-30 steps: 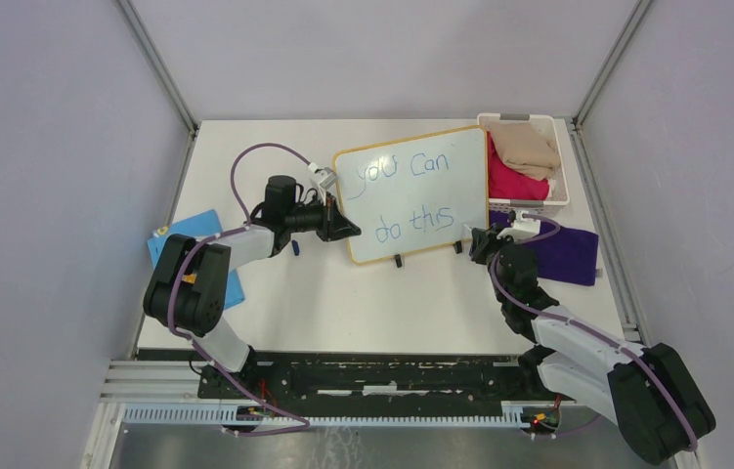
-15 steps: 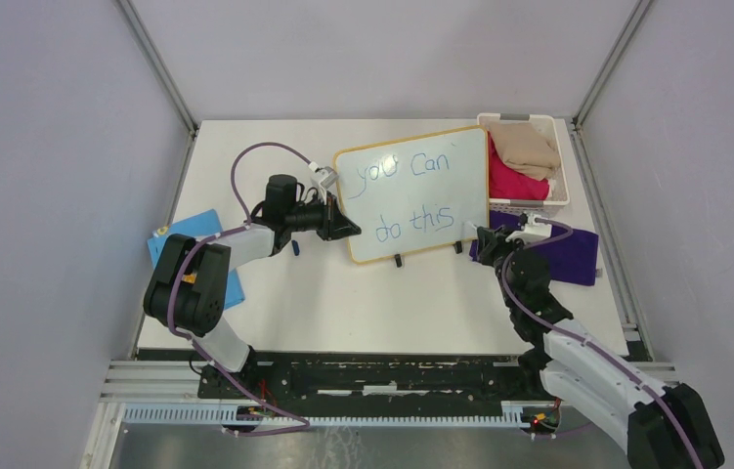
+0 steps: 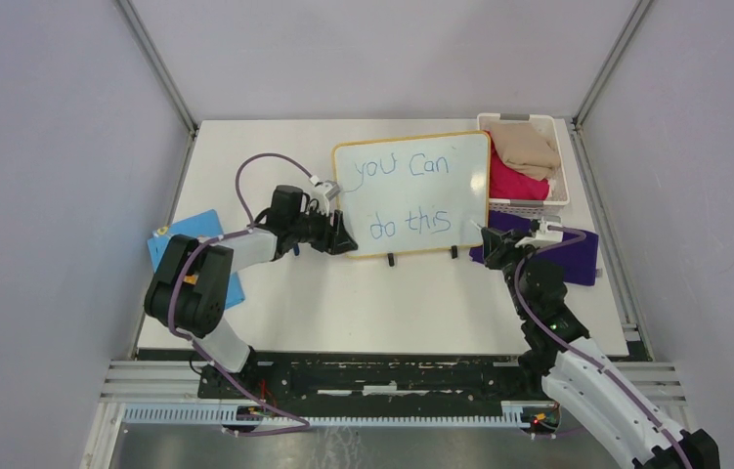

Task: Write a sentence on the whiteboard
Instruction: Write a sentence on the whiteboard, then close the whiteboard marker at the center of the board.

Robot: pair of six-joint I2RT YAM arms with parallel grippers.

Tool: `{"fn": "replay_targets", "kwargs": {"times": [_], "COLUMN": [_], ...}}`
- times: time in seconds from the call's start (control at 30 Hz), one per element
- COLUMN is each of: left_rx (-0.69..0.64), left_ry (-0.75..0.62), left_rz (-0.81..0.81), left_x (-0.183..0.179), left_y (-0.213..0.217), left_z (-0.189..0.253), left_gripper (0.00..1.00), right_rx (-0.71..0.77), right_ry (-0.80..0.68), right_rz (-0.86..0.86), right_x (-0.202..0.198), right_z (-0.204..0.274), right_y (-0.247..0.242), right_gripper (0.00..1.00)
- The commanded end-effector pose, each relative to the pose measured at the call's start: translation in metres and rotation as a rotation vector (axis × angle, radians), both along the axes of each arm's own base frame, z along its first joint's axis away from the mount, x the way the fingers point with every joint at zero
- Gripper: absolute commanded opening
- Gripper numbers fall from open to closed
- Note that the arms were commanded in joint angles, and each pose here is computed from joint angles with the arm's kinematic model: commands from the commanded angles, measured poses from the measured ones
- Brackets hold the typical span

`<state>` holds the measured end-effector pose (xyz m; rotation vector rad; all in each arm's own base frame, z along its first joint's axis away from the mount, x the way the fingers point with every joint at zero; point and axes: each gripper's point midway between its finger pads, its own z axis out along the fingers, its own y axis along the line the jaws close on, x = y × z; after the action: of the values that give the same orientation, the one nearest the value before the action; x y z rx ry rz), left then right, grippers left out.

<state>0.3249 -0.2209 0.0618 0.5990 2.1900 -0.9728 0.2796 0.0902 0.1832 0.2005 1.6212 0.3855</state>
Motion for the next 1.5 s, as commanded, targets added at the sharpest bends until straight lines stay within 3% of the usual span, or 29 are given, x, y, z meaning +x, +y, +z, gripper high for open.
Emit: {"fn": "replay_targets", "kwargs": {"times": [0.0,0.2,0.27,0.3,0.5,0.6,0.7,0.8,1.0,1.47], "left_rx": [0.071,0.121,0.141,0.158,0.263,0.248,0.222,0.222,0.389,0.469], "left_ry": [-0.072,-0.136,-0.158,-0.167,-0.221,-0.212,-0.166,-0.099,0.075,0.267], "left_rz": [0.022,0.117,0.175,0.219,0.638,0.871,0.977,1.001,0.992,0.984], "left_x": [0.002,0.004,0.006,0.008,0.015,0.011,0.007,0.007,0.013,0.022], "left_y": [0.011,0.029,0.037,0.044,0.111,0.141,0.151,0.149,0.150,0.141], "left_z": [0.006,0.031,0.045,0.053,0.104,0.120,0.126,0.121,0.085,0.008], "left_gripper": [0.65,0.83,0.98,0.99,1.00,1.00,1.00,1.00,1.00,0.96], "right_rx": [-0.001,-0.015,-0.027,-0.031,-0.064,-0.083,-0.083,-0.076,-0.091,-0.113], "right_ry": [-0.062,-0.106,-0.129,-0.139,-0.211,-0.238,-0.253,-0.252,-0.238,-0.224], "right_rz": [0.026,0.082,0.116,0.141,0.291,0.316,0.363,0.383,0.401,0.412], "right_x": [-0.002,-0.008,-0.012,-0.014,-0.028,-0.031,-0.037,-0.038,-0.042,-0.044], "right_z": [0.026,0.039,0.049,0.052,0.079,0.092,0.097,0.096,0.094,0.081], "right_y": [0.003,0.009,0.013,0.017,0.038,0.041,0.049,0.053,0.054,0.057], "right_gripper": [0.00,0.00,0.00,0.00,0.00,0.00,0.00,0.00,0.00,0.00]}}
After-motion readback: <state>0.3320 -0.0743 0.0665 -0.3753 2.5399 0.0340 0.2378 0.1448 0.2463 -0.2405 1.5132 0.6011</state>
